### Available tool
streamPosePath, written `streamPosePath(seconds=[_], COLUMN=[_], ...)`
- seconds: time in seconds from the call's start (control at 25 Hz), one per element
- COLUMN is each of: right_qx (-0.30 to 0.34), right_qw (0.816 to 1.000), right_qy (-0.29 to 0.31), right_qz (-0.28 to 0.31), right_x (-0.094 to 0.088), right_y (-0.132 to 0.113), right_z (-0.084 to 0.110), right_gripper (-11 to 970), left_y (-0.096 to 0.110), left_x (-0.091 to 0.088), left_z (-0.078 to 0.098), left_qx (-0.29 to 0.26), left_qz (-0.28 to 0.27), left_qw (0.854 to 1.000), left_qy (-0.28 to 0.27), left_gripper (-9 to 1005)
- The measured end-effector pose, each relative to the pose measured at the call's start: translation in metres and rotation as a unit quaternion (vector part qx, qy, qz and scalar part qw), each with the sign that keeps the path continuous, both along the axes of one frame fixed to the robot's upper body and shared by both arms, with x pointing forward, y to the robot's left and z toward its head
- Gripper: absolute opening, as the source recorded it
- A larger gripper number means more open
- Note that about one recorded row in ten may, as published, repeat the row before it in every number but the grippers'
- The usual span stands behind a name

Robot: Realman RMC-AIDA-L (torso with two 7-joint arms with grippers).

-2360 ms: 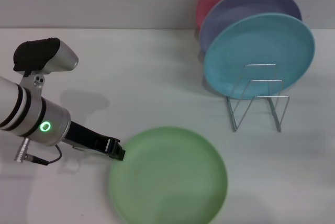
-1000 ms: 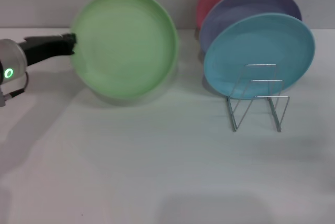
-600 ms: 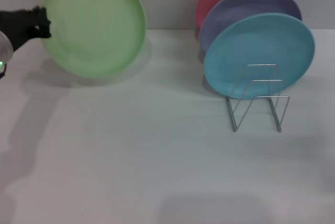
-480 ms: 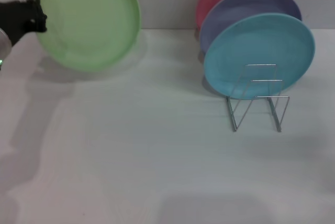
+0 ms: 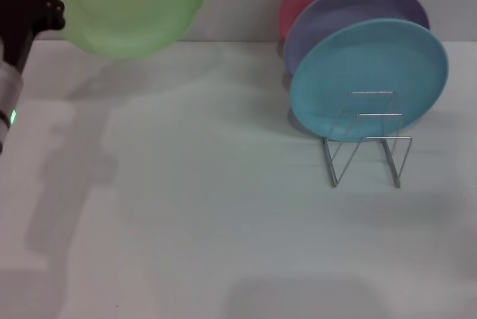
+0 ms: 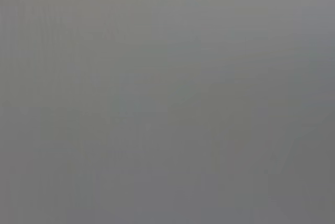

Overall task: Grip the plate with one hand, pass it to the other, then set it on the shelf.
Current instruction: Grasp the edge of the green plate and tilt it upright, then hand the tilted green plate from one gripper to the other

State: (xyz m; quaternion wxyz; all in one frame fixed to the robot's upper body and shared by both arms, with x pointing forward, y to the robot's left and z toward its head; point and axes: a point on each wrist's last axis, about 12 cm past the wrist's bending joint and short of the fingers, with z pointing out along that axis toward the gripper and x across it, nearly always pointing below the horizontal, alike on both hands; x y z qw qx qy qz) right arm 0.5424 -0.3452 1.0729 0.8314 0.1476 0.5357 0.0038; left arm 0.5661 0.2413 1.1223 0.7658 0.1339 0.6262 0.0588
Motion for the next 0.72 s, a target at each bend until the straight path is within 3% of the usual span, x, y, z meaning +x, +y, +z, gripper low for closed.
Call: streamPosePath(seconds=[0.2, 0.36, 0.56, 0.72], right_qx=[-0.006, -0.019, -0.067, -0.082], right_qw=[1.0, 0.998, 0.99, 0.981], right_qy=[-0.003, -0.012, 0.003, 0.016], right_qz=[0.022, 0.056, 0.123, 0.173], right_x=[-0.006, -0.019, -0.029, -0.04], right_y=[0.008, 0.022, 0.059, 0.095], right_z=[-0.003, -0.008, -0.017, -0.024], right_gripper=[712, 713, 712, 711], left_y=[0.004, 0.009, 0.023, 0.026], left_x=[-0.019, -0.033, -0.051, -0.065], left_z=[-0.026, -0.05, -0.076, -0.085], left_qx=[-0.098, -0.139, -0.178, -0.189], left_qz=[-0.068, -0.095, -0.098, -0.112], left_qw=[0.993, 0.985, 0.977, 0.974], left_qy=[-0.006, 0.023, 0.059, 0.061], left_gripper=[32, 30, 30, 30])
